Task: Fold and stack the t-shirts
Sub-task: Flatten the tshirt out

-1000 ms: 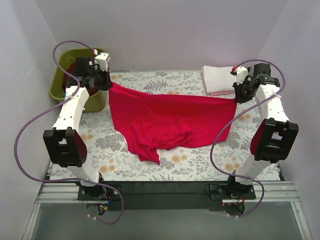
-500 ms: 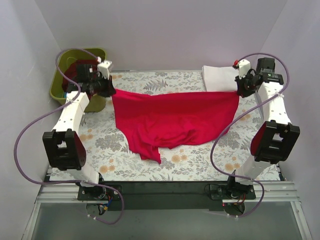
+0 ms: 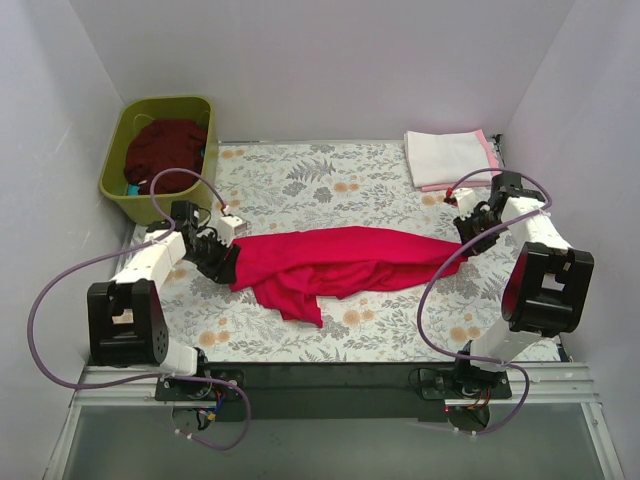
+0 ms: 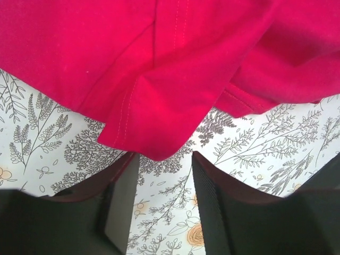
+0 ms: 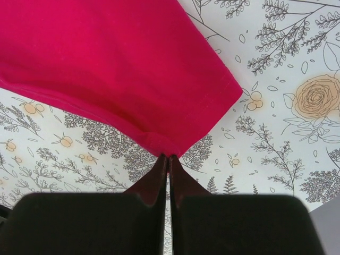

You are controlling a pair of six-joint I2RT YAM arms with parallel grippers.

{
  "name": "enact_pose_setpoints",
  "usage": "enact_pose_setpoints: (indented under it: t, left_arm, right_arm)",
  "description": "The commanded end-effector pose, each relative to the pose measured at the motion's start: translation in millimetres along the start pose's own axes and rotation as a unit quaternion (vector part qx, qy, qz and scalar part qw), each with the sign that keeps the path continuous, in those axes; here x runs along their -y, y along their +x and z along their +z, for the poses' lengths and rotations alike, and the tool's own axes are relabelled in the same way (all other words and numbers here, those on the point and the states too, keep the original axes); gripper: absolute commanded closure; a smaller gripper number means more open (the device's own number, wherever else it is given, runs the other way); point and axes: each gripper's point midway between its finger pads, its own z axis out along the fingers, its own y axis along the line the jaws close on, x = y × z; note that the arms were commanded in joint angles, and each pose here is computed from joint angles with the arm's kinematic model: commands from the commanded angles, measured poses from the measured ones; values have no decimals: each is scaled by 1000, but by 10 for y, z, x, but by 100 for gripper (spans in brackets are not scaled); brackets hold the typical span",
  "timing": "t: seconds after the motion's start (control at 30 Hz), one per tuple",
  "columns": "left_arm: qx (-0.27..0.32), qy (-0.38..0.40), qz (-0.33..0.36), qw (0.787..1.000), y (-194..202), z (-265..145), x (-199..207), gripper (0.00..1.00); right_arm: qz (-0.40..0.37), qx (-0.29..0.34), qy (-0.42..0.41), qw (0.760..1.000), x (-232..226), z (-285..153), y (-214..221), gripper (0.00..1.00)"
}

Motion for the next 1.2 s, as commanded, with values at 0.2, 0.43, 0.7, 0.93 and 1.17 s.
enact_pose_setpoints:
  t: [0.2, 0.43, 0.7, 0.93, 1.17]
  left_arm:
    - [48, 30, -70, 996, -475, -81, -111, 52]
    - [28, 22, -143, 989, -411, 103, -239, 52]
    - [-10, 12, -162, 987, -73, 5, -200, 50]
    - [-21, 47, -190, 980, 16, 67, -124, 44]
    - [-40, 69, -216, 973, 113, 174, -71, 43]
  right_arm:
    - [-18, -7, -24, 1000, -131, -5, 76, 99]
    - [-15, -6, -25, 1000, -115, -5, 55, 99]
    - [-17, -8, -27, 999, -120, -5, 60, 99]
    - [-14, -7, -32, 999, -120, 10, 33, 99]
    - [-14, -5, -32, 999, -118, -3, 9, 99]
